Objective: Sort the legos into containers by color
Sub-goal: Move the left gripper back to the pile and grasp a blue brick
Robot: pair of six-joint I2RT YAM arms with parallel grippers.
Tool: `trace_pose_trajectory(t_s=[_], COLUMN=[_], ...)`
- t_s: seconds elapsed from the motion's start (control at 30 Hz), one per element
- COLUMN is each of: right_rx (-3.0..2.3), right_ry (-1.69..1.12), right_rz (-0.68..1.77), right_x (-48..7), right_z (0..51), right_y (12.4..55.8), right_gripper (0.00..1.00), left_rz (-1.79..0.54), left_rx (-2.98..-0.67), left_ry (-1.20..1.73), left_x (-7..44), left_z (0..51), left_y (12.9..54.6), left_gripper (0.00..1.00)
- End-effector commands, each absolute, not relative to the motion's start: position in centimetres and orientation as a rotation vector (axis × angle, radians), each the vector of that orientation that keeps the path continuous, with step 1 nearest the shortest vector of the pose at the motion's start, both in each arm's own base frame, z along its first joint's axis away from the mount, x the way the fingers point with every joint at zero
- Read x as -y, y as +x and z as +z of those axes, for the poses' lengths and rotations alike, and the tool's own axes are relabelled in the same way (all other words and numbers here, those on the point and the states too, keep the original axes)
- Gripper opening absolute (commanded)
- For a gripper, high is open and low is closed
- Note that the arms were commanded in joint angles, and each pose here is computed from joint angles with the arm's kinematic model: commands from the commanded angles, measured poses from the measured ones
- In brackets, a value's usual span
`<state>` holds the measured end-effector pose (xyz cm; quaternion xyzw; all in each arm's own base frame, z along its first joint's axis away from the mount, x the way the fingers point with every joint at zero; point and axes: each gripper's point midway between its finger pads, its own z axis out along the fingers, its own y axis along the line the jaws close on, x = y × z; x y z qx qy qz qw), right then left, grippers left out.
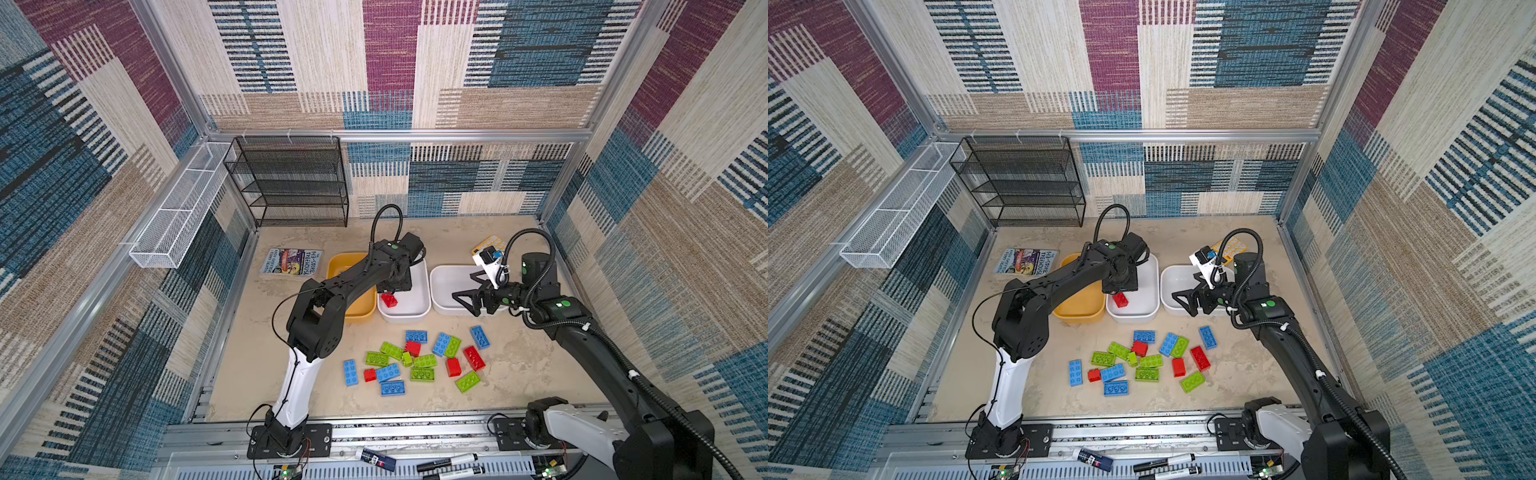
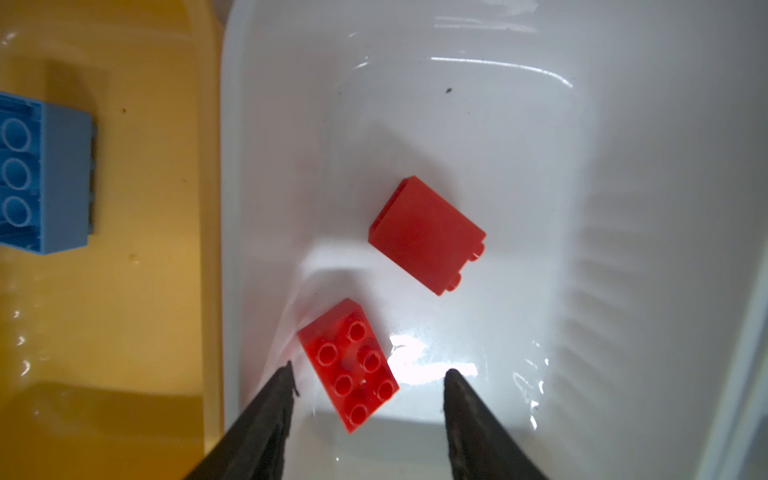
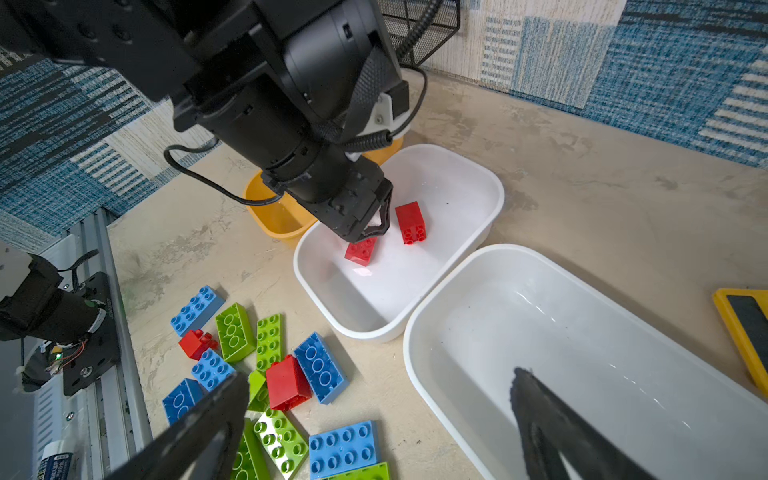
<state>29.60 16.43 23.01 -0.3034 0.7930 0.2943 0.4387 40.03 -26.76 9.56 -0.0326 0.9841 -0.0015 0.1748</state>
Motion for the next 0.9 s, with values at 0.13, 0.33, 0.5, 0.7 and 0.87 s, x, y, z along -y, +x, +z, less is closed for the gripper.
trace_pose_trajectory(t_s=[0.13,0.33,0.5,0.7,0.87], right_rx=[-1.945,-1.941,-1.939,-1.932,-1.937], right_ry=[-0.767,-0.786,-0.796,-0.802,-0.800], right_rz=[0.737,0.765,0.793,0.834,0.853], right_x=[-16.6,-16.9,-17.2,-17.5,-17.6], right_z=[24.0,24.1,24.3,24.3,24.1], right_y=[29.6,29.3,29.0,28.4,28.0], right_gripper=[0.99,0.99,0.99,0.99,0.99], left_rz=[-0.118,-0.128,-0.091,-0.008,-0.044], left_rx=[-2.798,-2.912,-2.999,-3.047,-3.048], left_ry=[-0.065,-0.121,-0.137,-0.117,-0.163], left_x=[24.4,19.2,16.1,14.1,14.2], left_z=[15.7,15.4,13.2,9.7,6.7], left_y=[34.5,25.6,20.8,18.7,17.9], left_gripper=[0.70,0.71,0.71,0.69,0.68])
